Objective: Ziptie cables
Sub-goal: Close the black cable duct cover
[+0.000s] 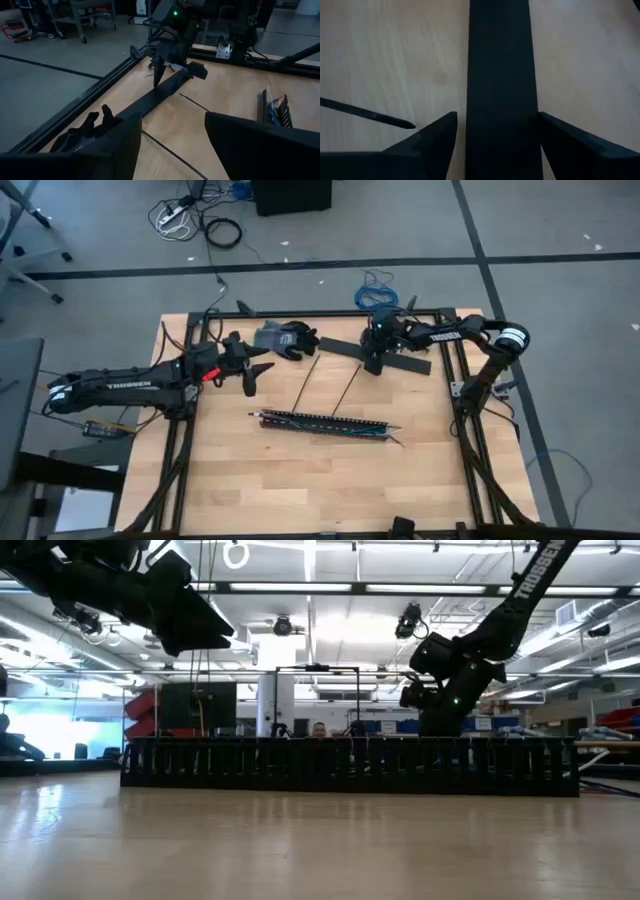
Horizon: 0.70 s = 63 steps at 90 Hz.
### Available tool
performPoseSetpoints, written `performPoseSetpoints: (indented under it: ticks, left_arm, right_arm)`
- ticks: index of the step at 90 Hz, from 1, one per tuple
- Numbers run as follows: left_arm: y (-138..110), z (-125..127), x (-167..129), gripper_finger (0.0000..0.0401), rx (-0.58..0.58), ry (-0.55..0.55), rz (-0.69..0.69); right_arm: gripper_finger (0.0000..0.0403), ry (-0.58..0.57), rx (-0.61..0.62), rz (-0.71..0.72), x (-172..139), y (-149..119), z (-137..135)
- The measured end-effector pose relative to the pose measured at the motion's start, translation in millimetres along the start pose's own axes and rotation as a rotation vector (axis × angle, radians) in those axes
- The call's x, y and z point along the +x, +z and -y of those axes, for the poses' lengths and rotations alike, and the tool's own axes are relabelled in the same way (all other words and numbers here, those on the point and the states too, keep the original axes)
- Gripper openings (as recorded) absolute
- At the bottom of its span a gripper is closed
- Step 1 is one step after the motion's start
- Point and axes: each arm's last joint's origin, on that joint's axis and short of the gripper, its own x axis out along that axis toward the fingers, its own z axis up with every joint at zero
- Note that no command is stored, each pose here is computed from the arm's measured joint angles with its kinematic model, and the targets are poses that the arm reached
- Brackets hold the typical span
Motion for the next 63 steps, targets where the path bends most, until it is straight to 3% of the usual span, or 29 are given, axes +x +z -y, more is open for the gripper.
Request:
performPoseSetpoints:
  ticks: [14, 36, 63]
  left_arm:
    - [0.0, 0.2, 0.0, 0.0214, 0.0, -0.007, 0.0]
    - [0.1, 0.2, 0.0, 0.0214, 0.0, -0.008, 0.0]
    - [0.0, 0.2, 0.0, 0.0214, 0.0, -0.008, 0.0]
  right_arm:
    - [0.0264, -0.077, -0.033, -0.015, 0.0, 0.0, 2.4]
    - [0.0273, -0.022, -0.024, 0.023, 0.5, 5.0, -3.0]
    - [0.0287, -0.098, -0.047, 0.003, 0.2, 4.7, 0.2]
